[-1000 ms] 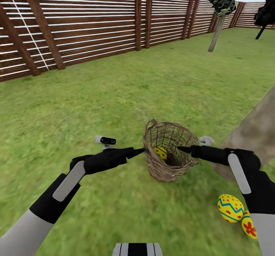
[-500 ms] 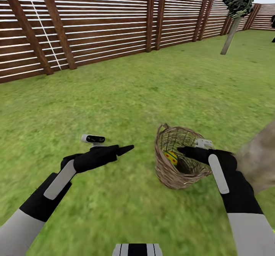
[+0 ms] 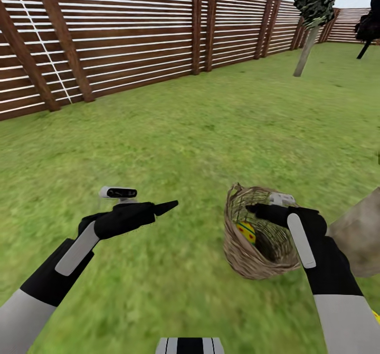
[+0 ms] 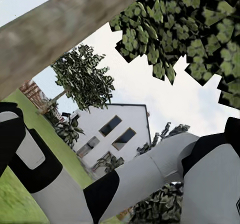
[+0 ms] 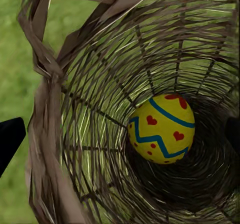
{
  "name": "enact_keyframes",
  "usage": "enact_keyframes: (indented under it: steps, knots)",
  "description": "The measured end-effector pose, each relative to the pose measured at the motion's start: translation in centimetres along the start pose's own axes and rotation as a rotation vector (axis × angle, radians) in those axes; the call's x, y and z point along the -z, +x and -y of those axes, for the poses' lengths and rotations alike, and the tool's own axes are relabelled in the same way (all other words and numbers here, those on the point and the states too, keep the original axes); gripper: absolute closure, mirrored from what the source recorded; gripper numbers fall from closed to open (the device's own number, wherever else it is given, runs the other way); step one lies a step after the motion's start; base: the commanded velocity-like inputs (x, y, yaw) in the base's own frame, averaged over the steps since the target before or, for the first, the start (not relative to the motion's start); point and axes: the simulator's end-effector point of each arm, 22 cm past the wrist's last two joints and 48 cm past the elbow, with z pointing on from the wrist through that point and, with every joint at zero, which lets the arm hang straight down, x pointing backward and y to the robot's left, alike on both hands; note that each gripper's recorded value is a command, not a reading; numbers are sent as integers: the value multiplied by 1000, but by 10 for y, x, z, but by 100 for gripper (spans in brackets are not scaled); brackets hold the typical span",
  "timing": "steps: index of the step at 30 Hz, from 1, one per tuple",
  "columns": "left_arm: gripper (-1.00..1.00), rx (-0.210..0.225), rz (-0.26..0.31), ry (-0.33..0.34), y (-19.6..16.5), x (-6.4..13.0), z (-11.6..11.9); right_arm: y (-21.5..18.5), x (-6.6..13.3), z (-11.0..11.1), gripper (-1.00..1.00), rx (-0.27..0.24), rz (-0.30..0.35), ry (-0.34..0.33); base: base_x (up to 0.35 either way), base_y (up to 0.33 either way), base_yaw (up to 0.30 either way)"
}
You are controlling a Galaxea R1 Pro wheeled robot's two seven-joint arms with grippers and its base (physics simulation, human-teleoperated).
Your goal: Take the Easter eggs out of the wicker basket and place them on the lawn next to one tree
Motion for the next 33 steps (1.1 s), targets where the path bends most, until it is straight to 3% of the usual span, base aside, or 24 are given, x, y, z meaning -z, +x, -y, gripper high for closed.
enact_keyframes:
  steps: [7,11,14,17,23,26,33]
  knots:
    - [-100,-4,-3,-1,0,-1,2,6,5,47,-100,-10,-26,208,269,246,-257]
    - [-100,-7,-4,-1,0,-2,3,9,7,58,-100,-17,-37,247,183,170,-257]
    - [-100,-10,-5,0,-1,-3,5,25,0,64,-100,-26,-82,260,53,52,-259]
    - [-100,-13,-6,1,-1,-3,6,37,-5,67,-100,-32,-115,263,9,9,-245]
    - [-100,-17,-5,1,-1,-3,6,54,-15,38,-100,-127,-166,129,51,1,-36]
    - [-100,-19,-5,-1,-1,-3,6,68,-21,38,-100,-138,-203,126,295,0,-1]
    - [-100,-20,-6,0,-1,-4,7,73,-22,36,-100,-140,-215,122,328,10,-191]
